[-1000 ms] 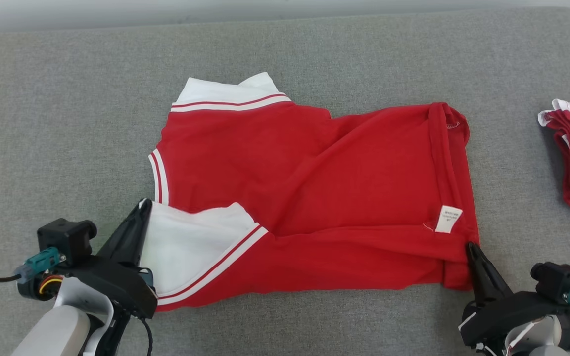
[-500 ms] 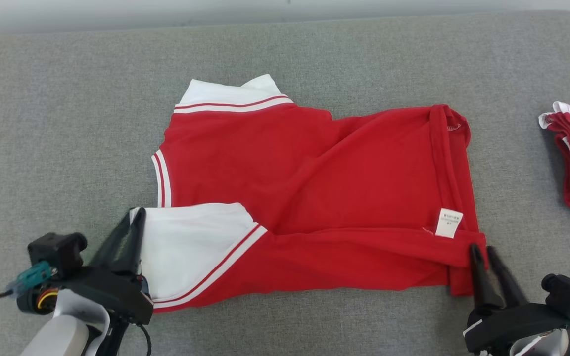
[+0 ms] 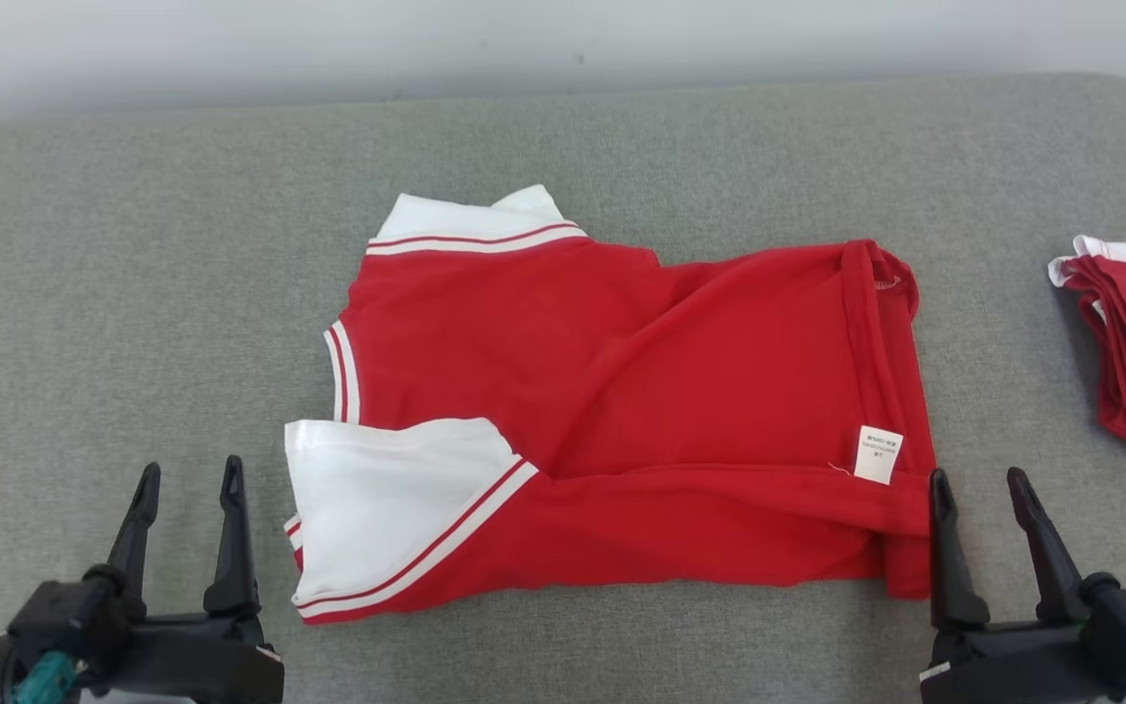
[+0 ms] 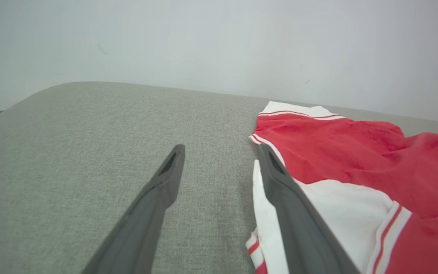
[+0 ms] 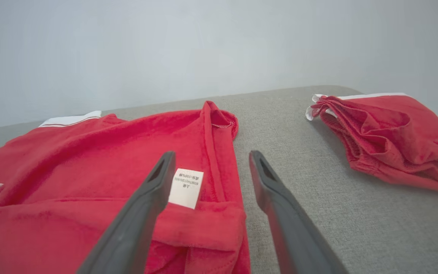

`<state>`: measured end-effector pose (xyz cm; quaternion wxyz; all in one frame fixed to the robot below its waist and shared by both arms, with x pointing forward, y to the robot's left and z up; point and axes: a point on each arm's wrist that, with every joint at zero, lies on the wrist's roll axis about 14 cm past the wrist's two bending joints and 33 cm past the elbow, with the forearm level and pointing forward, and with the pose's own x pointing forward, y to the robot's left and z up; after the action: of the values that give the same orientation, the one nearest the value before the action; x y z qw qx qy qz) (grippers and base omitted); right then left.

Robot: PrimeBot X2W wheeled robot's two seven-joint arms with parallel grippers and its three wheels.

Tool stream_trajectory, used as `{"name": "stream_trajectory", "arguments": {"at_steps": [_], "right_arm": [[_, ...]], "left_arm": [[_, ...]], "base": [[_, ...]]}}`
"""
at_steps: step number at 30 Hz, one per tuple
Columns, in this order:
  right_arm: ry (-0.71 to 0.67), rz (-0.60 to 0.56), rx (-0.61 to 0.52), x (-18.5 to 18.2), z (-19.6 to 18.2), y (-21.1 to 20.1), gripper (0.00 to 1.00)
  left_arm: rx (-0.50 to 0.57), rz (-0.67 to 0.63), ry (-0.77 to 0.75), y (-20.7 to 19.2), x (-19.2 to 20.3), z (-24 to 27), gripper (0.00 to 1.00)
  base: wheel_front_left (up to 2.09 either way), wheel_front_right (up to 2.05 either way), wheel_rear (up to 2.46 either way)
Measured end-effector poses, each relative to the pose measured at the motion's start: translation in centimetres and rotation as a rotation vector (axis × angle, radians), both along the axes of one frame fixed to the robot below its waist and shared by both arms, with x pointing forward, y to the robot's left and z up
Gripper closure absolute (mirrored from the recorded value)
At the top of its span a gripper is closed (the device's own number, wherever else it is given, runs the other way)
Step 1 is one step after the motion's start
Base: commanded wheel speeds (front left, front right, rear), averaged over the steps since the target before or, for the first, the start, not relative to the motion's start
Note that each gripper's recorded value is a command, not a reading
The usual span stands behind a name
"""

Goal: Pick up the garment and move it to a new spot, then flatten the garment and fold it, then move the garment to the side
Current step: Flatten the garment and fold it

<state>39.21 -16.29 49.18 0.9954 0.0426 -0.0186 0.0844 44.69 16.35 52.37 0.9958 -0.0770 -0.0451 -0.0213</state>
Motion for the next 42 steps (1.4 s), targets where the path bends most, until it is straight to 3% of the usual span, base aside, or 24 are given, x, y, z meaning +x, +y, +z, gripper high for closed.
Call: {"name": "stream_trajectory", "arguments": {"at_steps": [5,23,32,42], "right_arm": [[-0.043,0.029,-0.034,-0.8,1.2,0.9,0.00],[-0.029,0.058,-0.044,-1.7,0.7,2.0,0.00],[0.209,0.016,-0.053,-2.1,-5.0,0.4,0.00],[0.324,-0.004,-0.019,-1.8,-8.4,0.1,0.00]], "left_arm": [[0.033,-0.003,-0.089,-0.4,-1.5,2.4,0.00],[0.081,-0.039,-0.050,-1.0,-2.5,0.5,0.00],[0.002,-0.081,0.215,-2.9,-3.1,-6.2,0.00],[-0.131,-0.087,0.351,-3.5,-2.9,-9.0,0.00]], "base": [[0.00,0.00,0.00],[0.00,0.00,0.00],[0.00,0.00,0.00],[0.00,0.00,0.00]]}}
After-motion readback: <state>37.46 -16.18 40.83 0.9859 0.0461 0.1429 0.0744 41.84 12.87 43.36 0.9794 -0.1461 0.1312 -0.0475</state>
